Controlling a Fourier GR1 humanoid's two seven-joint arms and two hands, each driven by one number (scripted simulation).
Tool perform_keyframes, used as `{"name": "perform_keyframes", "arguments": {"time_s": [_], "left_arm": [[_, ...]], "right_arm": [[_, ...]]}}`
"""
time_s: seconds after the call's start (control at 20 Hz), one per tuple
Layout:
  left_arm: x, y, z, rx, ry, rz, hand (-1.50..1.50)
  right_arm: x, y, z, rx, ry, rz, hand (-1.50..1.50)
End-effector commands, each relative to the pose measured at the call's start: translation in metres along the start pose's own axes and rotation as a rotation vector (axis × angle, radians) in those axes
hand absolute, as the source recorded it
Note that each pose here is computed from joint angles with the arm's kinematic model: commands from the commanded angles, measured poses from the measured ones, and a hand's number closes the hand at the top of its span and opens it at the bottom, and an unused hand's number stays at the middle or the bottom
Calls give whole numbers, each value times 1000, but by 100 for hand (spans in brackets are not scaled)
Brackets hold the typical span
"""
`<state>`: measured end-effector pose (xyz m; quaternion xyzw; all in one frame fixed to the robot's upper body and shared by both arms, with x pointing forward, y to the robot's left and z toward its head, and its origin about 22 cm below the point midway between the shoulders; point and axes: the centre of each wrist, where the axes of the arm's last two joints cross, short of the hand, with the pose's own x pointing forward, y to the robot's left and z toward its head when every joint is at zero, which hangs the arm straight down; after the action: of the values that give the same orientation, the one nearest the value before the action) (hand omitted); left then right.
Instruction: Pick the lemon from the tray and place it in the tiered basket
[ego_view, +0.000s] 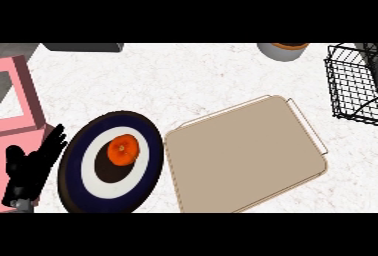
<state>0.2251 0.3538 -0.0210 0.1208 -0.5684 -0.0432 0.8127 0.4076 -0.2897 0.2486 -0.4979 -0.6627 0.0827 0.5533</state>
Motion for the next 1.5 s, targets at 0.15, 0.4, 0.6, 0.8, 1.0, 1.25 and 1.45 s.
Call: {"name": "perform_keyframes", "arguments": {"time_s": [0.15, 0.4, 0.6, 0.8, 1.0, 1.25, 1.45], "left_arm": [[1, -7, 1, 15, -16, 6, 0], [8, -1, -3, 8, -14, -3, 0], [11, -3, -8, 4, -11, -15, 0], [-5, 4, 12, -31, -12, -11, 0], [7, -15, -6, -18, -12, -6, 0], [10, -10, -2, -27, -8, -20, 0], [25, -6, -4, -34, -28, -22, 0]], "right_arm": [[-32, 1, -42, -3, 1, -58, 150], [-64, -15, -44, -13, -132, 469, 150], [-61, -45, -62, -27, -155, 607, 150], [-71, -60, -70, 6, -206, 745, 150], [-54, -65, -81, 29, -250, 714, 150], [-73, -73, -83, 81, -267, 811, 150], [-53, -75, -89, 146, -235, 840, 150]]}}
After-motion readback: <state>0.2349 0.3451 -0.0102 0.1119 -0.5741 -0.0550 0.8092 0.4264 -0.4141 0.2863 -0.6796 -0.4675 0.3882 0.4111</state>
